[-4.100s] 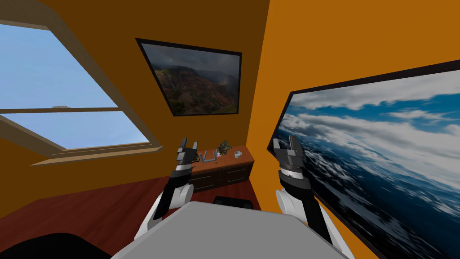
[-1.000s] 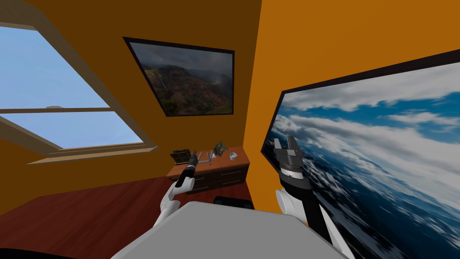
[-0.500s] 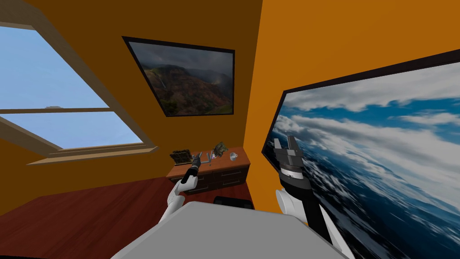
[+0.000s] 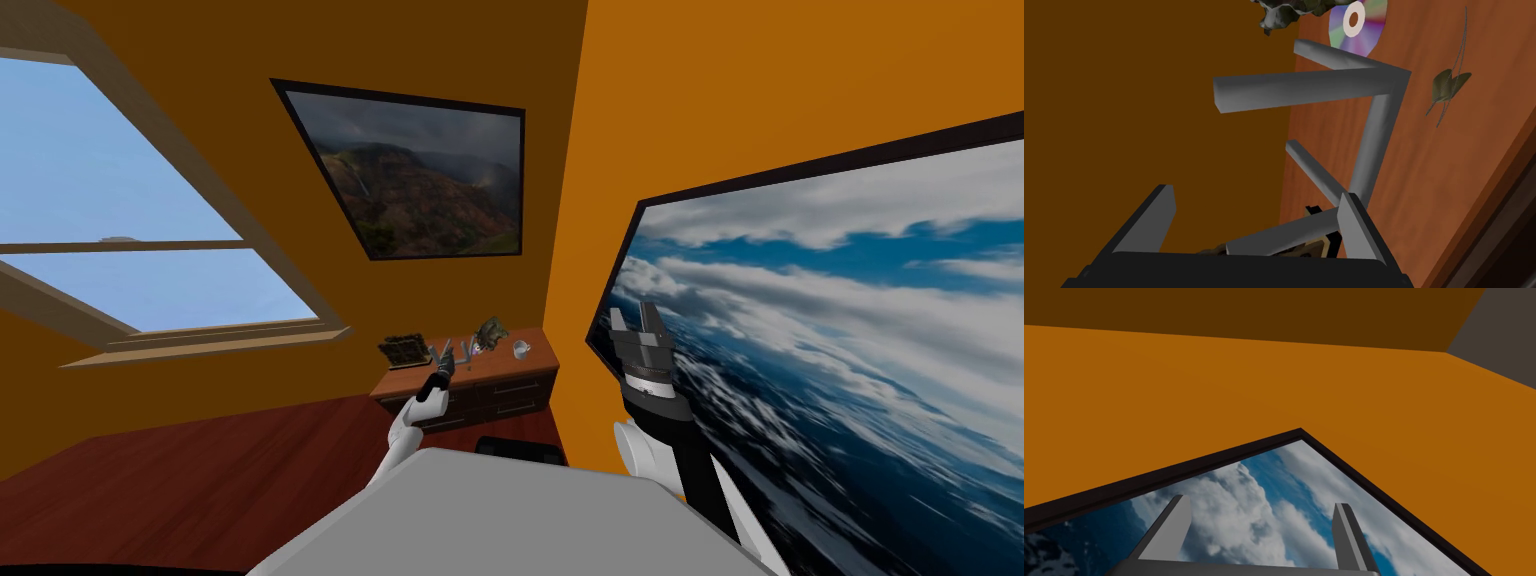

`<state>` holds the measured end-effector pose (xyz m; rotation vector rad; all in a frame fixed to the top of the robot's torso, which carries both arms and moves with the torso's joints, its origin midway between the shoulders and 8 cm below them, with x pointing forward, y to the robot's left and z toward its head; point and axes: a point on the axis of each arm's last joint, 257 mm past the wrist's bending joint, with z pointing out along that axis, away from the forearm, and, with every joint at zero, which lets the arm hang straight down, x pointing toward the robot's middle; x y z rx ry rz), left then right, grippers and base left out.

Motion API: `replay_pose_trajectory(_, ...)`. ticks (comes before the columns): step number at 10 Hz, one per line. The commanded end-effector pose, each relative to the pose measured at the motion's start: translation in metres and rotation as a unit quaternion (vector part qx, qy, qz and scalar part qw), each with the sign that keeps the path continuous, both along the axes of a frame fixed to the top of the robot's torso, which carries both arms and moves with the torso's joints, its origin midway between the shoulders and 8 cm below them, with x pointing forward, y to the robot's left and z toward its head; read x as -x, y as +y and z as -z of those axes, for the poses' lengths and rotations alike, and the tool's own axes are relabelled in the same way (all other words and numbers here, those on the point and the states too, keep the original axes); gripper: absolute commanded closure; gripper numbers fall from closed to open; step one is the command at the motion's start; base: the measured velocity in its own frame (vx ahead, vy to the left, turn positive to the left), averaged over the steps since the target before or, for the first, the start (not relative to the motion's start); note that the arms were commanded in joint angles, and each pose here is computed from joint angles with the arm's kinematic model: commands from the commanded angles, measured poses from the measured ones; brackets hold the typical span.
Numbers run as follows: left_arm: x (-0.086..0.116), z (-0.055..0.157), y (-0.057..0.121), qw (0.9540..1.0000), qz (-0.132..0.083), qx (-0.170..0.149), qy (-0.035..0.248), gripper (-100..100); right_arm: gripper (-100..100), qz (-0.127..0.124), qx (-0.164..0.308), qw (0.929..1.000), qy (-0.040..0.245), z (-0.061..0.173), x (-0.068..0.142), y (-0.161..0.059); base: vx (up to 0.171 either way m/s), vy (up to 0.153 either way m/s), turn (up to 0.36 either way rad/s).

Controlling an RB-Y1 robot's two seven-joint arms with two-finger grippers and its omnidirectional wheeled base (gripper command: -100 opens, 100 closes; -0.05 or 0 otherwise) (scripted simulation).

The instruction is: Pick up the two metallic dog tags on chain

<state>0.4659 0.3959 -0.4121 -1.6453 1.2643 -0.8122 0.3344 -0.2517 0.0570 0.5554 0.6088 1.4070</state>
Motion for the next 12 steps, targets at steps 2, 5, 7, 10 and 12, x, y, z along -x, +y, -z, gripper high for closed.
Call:
replay_pose_trajectory(2, -0.003, 0.025, -0.014, 0.9991, 0.007, 0.016, 0.037, -100, 0, 0.000, 0.000, 1.0000, 0.000, 0.000, 0.000, 0.000, 0.026, 0.024, 0.000)
replay_pose_trajectory(5, -0.002, 0.051, -0.034, 0.9963, 0.018, 0.033, 0.077, -100, 0, 0.000, 0.000, 1.0000, 0.000, 0.000, 0.000, 0.000, 0.031, 0.030, 0.001)
replay_pose_trajectory(7, -0.001, 0.063, -0.044, 0.9944, 0.023, 0.040, 0.096, -100, 0, 0.000, 0.000, 1.0000, 0.000, 0.000, 0.000, 0.000, 0.035, 0.033, -0.001)
replay_pose_trajectory(10, 0.004, 0.084, -0.062, 0.9894, 0.033, 0.052, 0.131, -100, 0, 0.000, 0.000, 1.0000, 0.000, 0.000, 0.000, 0.000, 0.025, 0.026, -0.002)
replay_pose_trajectory(12, 0.012, 0.103, -0.079, 0.9837, 0.041, 0.062, 0.164, -100, 0, 0.000, 0.000, 1.0000, 0.000, 0.000, 0.000, 0.000, 0.047, 0.039, -0.007)
